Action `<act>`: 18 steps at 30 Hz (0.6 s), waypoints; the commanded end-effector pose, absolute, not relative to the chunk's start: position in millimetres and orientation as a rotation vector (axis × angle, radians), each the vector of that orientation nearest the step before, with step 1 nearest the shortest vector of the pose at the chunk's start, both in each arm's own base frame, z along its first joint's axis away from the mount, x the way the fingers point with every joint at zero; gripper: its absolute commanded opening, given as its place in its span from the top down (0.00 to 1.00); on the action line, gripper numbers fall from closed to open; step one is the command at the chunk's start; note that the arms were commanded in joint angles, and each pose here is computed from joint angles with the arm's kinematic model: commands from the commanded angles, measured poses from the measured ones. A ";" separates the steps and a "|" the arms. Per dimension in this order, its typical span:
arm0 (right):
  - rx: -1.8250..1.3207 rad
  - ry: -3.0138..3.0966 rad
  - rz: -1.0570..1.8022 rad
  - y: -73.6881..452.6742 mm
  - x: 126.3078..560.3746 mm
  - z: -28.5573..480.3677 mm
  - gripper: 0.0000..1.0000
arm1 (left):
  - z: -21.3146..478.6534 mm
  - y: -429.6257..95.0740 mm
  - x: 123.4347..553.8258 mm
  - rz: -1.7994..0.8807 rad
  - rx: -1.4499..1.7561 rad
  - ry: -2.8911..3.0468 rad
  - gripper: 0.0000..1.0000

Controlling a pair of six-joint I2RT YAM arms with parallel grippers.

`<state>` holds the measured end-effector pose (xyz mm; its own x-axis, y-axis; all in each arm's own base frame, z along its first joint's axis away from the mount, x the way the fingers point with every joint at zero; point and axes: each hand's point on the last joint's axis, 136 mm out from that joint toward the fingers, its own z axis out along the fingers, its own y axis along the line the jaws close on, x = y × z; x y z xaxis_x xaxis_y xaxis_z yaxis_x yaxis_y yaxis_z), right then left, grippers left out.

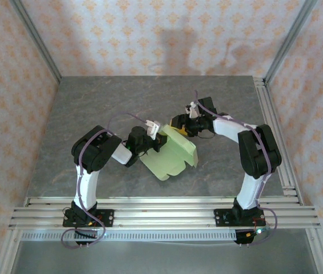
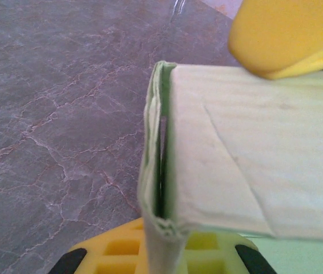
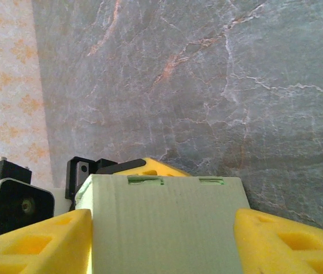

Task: Fold the paper box

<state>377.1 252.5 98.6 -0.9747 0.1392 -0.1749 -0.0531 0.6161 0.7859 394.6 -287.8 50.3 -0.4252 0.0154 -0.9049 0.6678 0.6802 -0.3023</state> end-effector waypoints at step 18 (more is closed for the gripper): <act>0.342 2.505 1.201 171.0 371.7 144.5 0.26 | 112.8 -314.6 384.6 -1.044 0.611 1.841 1.00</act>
<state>384.9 163.8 147.4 -0.8851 0.3939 -0.2477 0.0698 0.6388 0.7662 385.4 -305.7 90.8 -0.4612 -0.0094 -0.8872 0.7220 0.5772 -0.3814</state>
